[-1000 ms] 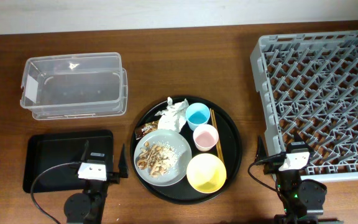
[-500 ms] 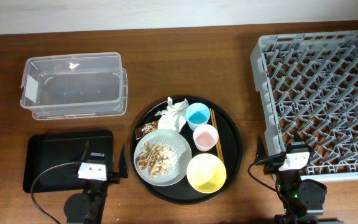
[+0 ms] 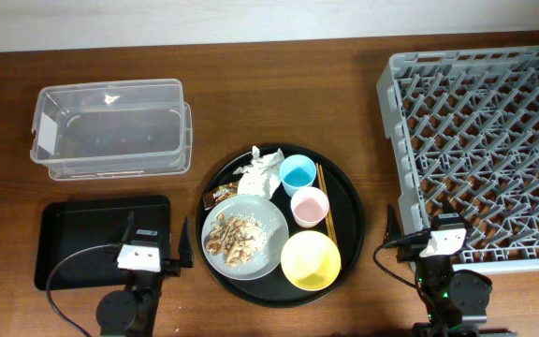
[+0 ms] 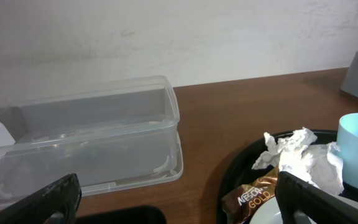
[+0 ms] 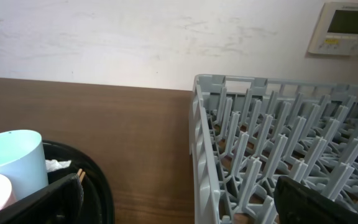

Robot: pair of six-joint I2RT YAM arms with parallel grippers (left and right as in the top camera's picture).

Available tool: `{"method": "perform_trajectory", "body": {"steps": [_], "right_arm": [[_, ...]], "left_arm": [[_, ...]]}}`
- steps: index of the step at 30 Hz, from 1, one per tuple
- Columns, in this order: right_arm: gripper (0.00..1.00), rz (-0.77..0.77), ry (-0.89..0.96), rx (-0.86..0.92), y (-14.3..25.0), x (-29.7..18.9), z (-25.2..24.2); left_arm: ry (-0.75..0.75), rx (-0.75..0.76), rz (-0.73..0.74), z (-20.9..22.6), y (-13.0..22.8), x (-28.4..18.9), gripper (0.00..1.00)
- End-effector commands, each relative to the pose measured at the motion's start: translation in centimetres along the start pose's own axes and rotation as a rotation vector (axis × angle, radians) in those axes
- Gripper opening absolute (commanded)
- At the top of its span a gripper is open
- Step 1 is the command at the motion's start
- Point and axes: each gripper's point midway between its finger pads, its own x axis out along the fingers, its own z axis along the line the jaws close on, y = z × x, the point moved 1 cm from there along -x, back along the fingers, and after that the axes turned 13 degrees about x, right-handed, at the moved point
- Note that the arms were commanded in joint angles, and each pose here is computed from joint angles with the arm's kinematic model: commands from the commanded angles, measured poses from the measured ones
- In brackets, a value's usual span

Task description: Sort waste into correct bins and load items into the dishwasher rack

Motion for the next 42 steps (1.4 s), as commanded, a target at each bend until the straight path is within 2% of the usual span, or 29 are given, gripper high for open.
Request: {"method": "perform_trajectory", "body": {"steps": [1, 2, 5, 8, 11, 13, 19, 24, 27, 30, 32, 35, 38, 42], "right_arm": [[0.99, 0.005, -0.099, 0.052, 0.1, -0.1, 1.5], [0.99, 0.01, -0.143, 0.067, 0.1, -0.2, 2.3], [0.99, 0.104, -0.437, 0.234, 0.7, -1.6, 6.9], [0.99, 0.246, -0.716, 0.563, -0.5, -4.4, 11.1], [0.99, 0.29, -0.747, 0.799, -2.2, -4.9, 11.6], [0.99, 0.262, -0.735, 0.949, -3.9, -4.7, 11.3], [0.98, 0.034, -0.77, 1.02, -9.8, -5.6, 10.5], [0.98, -0.161, -0.753, 0.93, -16.0, -7.5, 10.2], [0.98, -0.131, -0.699, 0.885, -18.0, -7.0, 10.6], [0.98, -0.043, -0.74, 0.762, -20.6, -6.5, 12.6], [0.98, 0.075, -0.792, 0.664, -22.0, -5.7, 14.5], [0.98, 0.27, -0.771, 0.576, -22.3, -3.6, 15.5], [0.98, 0.433, -0.638, 0.481, -21.6, -1.5, 14.9], [0.98, 0.58, -0.32, 0.392, -19.5, 0.8, 12.5]], "left_arm": [[0.009, 0.016, -0.002, -0.2, 0.2, 0.0, 0.99], [0.009, 0.016, -0.002, -0.2, 0.2, 0.0, 0.99], [0.009, 0.016, -0.002, -0.2, 0.2, 0.0, 0.99], [0.009, 0.016, -0.002, -0.2, 0.2, 0.0, 0.99], [0.009, 0.016, -0.002, -0.2, 0.2, 0.0, 0.99], [0.009, 0.016, -0.002, -0.2, 0.2, 0.0, 0.99], [0.009, 0.016, -0.002, -0.2, 0.2, 0.0, 0.99], [0.009, 0.016, -0.002, -0.2, 0.2, 0.0, 0.99], [0.009, 0.016, -0.002, -0.2, 0.2, 0.0, 0.99], [0.009, 0.016, -0.002, -0.2, 0.2, 0.0, 1.0], [0.009, 0.016, -0.002, -0.2, 0.2, 0.0, 0.99], [0.009, 0.016, -0.002, -0.2, 0.2, 0.0, 0.99], [0.009, 0.016, -0.002, -0.2, 0.2, 0.0, 0.99], [0.009, 0.016, -0.002, -0.2, 0.2, 0.0, 0.99]]}}
